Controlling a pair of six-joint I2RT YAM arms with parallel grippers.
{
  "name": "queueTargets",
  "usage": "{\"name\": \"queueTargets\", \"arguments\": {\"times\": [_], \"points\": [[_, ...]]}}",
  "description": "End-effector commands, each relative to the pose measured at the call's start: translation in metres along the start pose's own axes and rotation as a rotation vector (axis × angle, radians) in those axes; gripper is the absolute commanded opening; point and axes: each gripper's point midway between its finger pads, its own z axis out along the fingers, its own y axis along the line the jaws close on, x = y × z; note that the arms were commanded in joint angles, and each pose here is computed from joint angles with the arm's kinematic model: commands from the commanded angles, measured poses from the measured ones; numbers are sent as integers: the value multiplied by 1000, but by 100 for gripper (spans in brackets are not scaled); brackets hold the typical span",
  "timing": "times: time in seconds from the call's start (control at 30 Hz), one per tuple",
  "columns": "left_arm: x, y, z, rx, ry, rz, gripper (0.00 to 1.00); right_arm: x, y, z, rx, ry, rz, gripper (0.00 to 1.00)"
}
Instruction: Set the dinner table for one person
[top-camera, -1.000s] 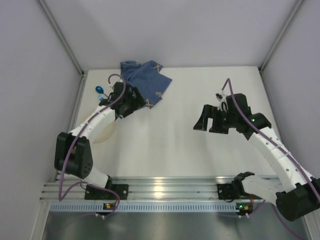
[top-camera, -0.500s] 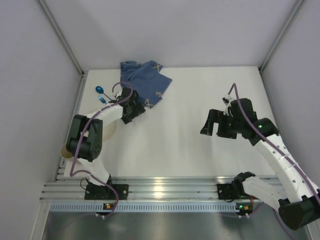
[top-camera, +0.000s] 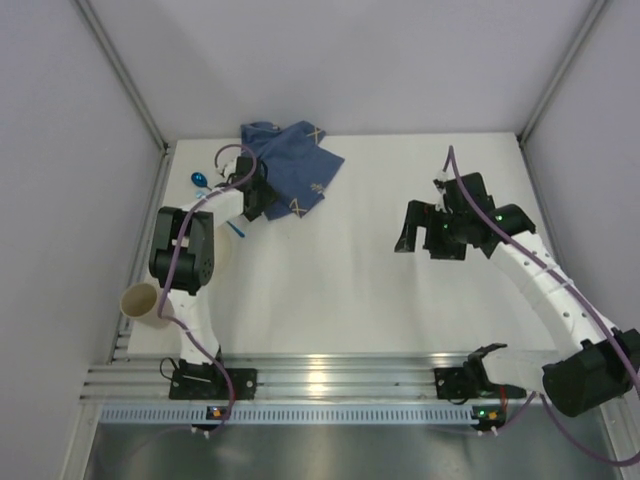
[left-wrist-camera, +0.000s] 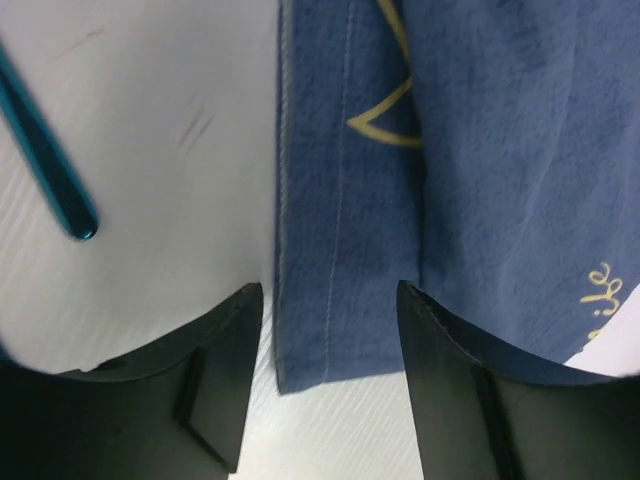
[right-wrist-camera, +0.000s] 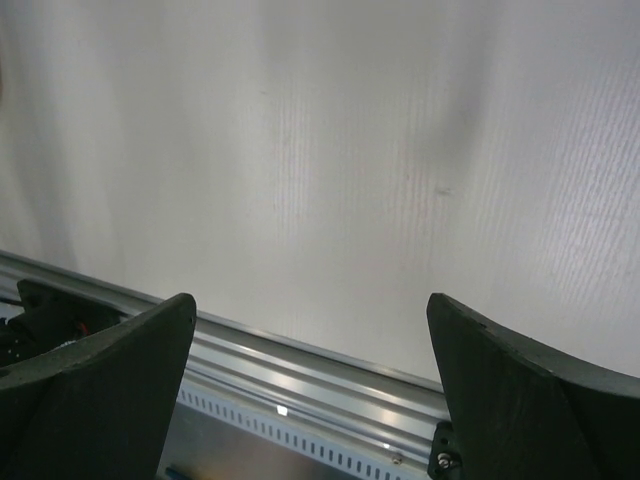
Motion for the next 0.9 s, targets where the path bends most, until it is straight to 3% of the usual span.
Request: {"name": "queueTargets", "arguments": {"times": [0.0, 0.17, 0.2, 0.27, 0.37, 0.5, 0.7, 0.87], "points": [[16, 3, 24, -2, 67, -3, 60, -19, 7, -1, 0, -30, -7, 100], [29, -4, 30, 48, 123, 9, 26, -30, 8, 17, 12, -7, -17, 100], [31, -4, 29, 51, 131, 14, 11, -35, 10, 21, 2, -14, -22, 100], [33, -2, 27, 51, 136, 23, 0, -42, 12, 35, 1, 2, -31, 100], [43, -6, 18, 96, 196, 61, 0, -66, 18, 55, -27, 6, -24, 100], [67, -9, 2, 165, 298, 217, 0, -104, 35, 80, -125, 10, 7, 100], [154, 4, -38, 230, 508, 469, 0, -145, 39, 115, -204, -4, 36, 100], [201, 30, -80, 235, 590, 548, 0, -158, 34, 153, -278, 5, 115, 100]]}}
